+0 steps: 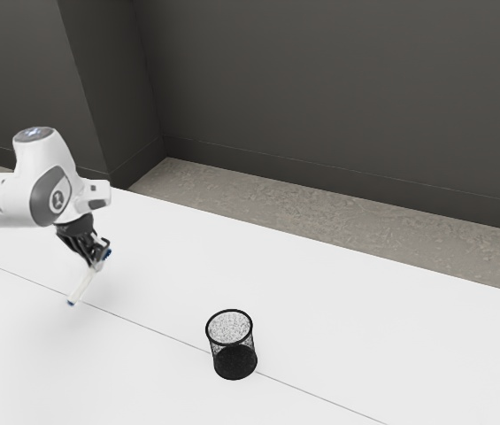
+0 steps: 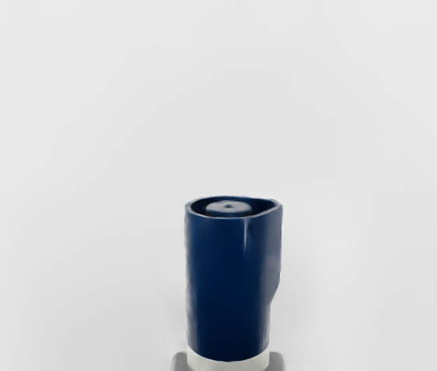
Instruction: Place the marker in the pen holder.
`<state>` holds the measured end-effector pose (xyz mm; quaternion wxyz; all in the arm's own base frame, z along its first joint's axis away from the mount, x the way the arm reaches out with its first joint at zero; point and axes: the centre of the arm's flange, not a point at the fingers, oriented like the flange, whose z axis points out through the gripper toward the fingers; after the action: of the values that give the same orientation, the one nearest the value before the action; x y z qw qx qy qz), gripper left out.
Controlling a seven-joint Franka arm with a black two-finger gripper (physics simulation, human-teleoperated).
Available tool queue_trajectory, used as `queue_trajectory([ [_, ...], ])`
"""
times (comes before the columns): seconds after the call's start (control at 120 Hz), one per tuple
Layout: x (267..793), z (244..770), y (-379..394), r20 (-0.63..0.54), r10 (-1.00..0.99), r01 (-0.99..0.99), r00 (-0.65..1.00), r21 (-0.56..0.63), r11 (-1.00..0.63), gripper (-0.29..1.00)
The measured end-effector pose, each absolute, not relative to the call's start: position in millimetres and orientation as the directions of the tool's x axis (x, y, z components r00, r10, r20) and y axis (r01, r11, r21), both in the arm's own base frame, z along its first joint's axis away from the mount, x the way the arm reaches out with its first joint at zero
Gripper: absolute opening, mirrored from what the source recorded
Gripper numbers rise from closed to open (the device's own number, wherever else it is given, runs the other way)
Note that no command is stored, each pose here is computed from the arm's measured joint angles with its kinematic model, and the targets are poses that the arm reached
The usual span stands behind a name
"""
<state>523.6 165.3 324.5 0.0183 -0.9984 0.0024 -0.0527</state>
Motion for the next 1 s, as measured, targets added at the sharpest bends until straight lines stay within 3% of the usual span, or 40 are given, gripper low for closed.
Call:
queue_trajectory([
  [0.333, 489, 407, 61, 0.204, -0.160, -0.178, 0.966, 0.077, -0.981, -0.07],
  [0.492, 476, 432, -20, 0.233, -0.290, -0.313, 0.928, 0.071, -0.947, -0.07],
  [0.8, 445, 455, -139, 0.252, -0.426, -0.448, 0.869, 0.035, -0.893, -0.07],
  [1.0, 453, 436, -172, 0.300, -0.408, -0.437, 0.862, 0.035, -0.899, -0.07],
])
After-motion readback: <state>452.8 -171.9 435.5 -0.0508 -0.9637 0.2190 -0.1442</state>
